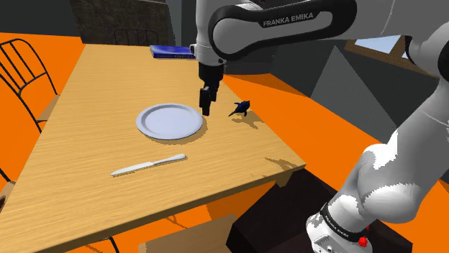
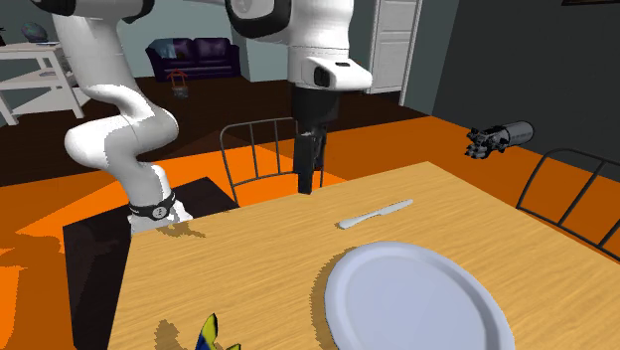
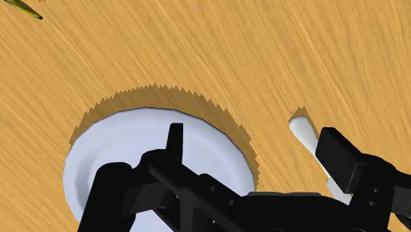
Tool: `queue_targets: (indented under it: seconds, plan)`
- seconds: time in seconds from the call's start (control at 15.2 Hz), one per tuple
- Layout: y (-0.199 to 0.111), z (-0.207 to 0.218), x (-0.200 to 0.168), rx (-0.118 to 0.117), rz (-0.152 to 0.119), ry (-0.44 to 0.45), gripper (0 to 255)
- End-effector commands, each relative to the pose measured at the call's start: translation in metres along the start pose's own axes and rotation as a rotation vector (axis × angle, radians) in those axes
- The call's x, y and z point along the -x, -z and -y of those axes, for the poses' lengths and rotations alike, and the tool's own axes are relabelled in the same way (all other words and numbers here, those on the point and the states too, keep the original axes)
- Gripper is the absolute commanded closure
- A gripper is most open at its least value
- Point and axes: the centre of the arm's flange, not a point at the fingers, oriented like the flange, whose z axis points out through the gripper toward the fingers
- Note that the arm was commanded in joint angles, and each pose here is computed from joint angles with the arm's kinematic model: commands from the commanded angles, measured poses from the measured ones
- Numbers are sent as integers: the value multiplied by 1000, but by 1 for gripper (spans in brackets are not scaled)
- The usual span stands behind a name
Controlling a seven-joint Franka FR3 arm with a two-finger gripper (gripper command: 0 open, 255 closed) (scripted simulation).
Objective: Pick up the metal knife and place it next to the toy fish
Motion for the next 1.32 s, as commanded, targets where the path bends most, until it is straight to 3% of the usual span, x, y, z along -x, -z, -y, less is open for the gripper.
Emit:
queue_targets:
  seconds: [0.0,0.73,1.12,1.25]
  plan:
    - [-11,13,-25,1,13,61,0]
    - [-72,110,-128,8,85,386,0]
    - [-109,174,-168,11,124,563,0]
    - [-115,176,-168,11,126,568,0]
